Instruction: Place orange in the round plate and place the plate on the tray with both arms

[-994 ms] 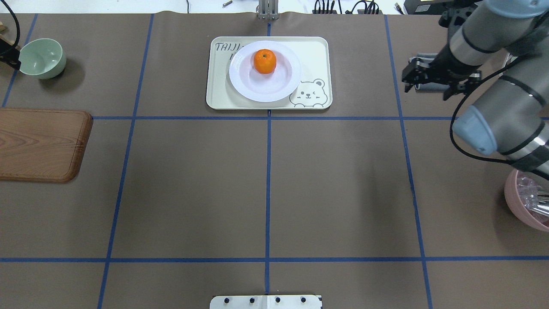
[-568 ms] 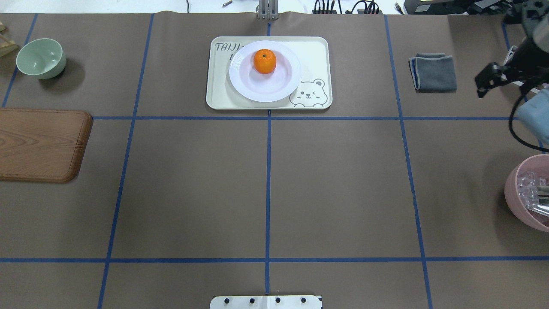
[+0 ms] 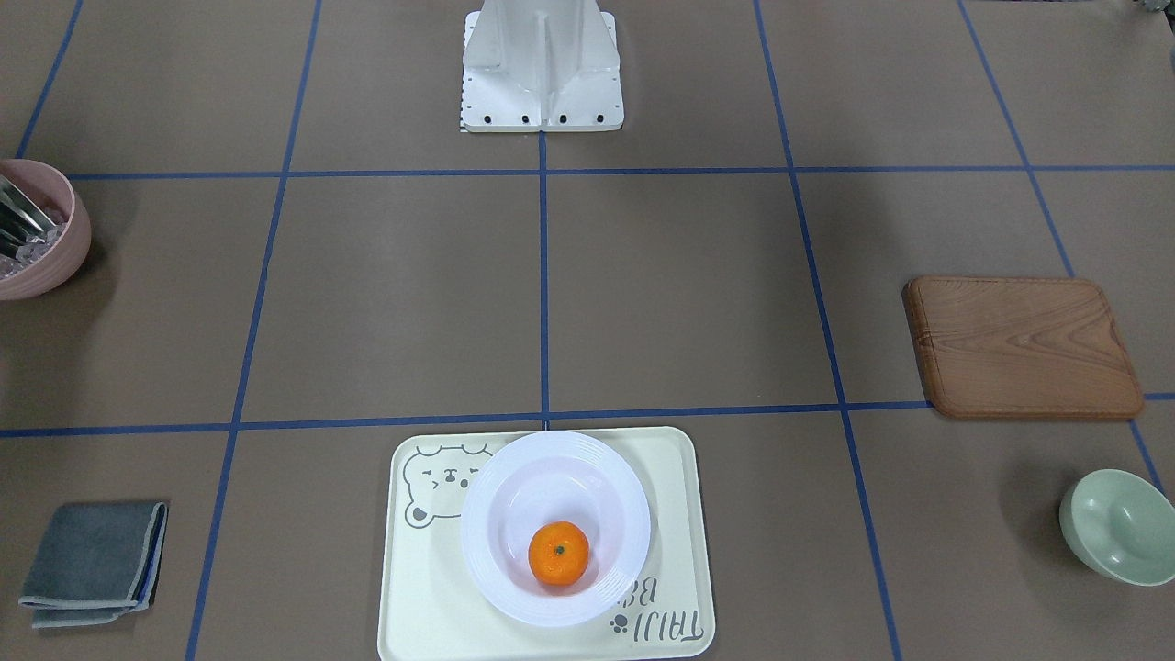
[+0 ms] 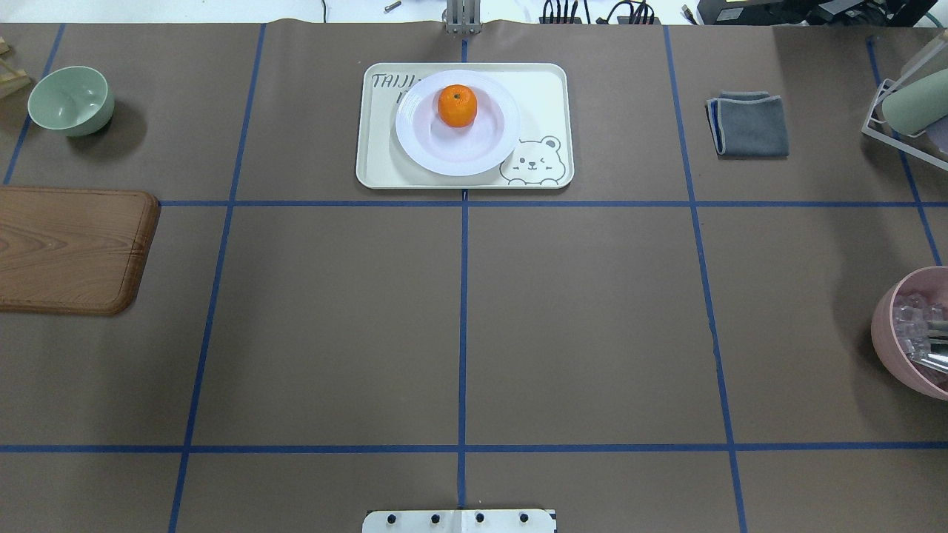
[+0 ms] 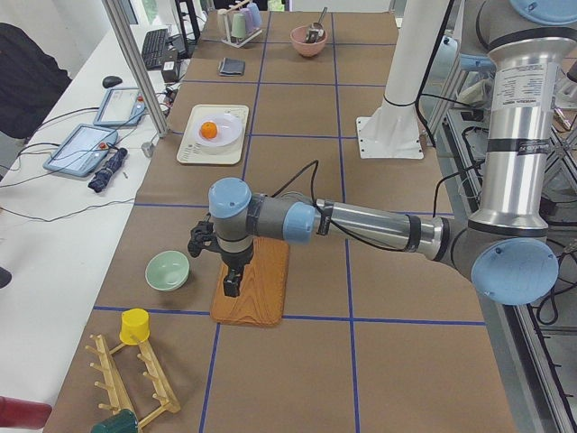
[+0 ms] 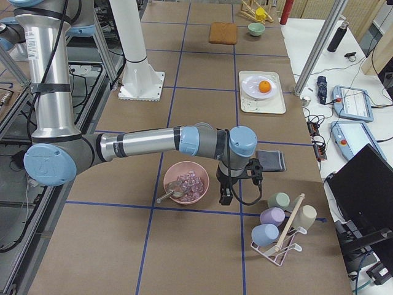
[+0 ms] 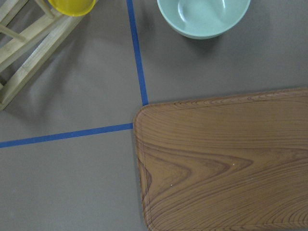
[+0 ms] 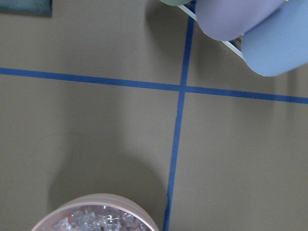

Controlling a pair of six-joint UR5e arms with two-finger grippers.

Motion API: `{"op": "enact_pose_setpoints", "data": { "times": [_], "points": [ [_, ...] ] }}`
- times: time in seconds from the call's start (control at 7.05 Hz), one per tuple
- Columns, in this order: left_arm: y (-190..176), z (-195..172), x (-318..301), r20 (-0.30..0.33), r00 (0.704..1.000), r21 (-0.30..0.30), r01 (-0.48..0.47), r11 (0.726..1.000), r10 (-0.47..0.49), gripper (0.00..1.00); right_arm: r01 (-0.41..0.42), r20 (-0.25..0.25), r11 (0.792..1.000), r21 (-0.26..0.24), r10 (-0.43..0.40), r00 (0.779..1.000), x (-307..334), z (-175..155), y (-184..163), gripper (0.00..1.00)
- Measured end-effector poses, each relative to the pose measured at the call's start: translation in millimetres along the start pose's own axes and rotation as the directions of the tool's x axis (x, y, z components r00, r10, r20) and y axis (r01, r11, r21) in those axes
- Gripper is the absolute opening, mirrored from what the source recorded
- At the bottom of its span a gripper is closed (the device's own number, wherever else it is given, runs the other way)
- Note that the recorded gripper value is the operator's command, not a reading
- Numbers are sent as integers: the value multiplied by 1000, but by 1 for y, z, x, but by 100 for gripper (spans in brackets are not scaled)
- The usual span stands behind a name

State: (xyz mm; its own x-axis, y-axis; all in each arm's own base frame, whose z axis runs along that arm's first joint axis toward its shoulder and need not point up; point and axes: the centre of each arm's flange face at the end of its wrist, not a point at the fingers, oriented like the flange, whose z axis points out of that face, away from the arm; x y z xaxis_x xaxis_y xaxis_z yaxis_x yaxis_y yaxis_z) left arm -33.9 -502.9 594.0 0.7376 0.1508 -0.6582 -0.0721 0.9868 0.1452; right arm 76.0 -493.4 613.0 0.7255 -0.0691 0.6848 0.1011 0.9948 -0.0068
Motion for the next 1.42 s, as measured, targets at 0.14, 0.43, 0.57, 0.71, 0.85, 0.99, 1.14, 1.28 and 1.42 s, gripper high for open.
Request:
{"op": "enact_pose_setpoints", "data": {
  "times": [0.14,0.43,0.57,0.71,0.85,0.99,1.14,1.28,1.42],
  "points": [
    [10,5,-9,-15,1000,-11,9,1000,-9,99,-10,3,1000,8,10,1000,15,4,6,100],
    [36,17,-25,-27,999,-36,39,999,-40,99,-12,8,1000,23,12,1000,41,26,21,100],
    [46,17,-35,-26,998,-39,62,997,-63,99,-18,10,1000,18,18,1000,51,38,28,100],
    [52,13,-44,-24,996,-33,87,996,-87,99,-25,11,1000,12,25,1000,56,44,31,100],
    [56,10,-50,-23,994,-28,104,994,-105,99,-30,12,1000,9,30,999,59,47,33,100],
    [57,11,-54,-22,993,-30,114,993,-114,99,-34,12,999,10,34,999,60,47,34,100],
    [58,11,-56,-22,993,-31,117,993,-118,99,-37,12,999,12,37,999,60,46,34,100],
    [58,11,-56,-22,993,-31,118,993,-118,99,-42,11,999,17,42,999,59,43,32,100],
    [57,10,-55,-22,993,-29,117,993,-117,99,-57,9,998,29,57,998,54,37,29,100]
  ]
}}
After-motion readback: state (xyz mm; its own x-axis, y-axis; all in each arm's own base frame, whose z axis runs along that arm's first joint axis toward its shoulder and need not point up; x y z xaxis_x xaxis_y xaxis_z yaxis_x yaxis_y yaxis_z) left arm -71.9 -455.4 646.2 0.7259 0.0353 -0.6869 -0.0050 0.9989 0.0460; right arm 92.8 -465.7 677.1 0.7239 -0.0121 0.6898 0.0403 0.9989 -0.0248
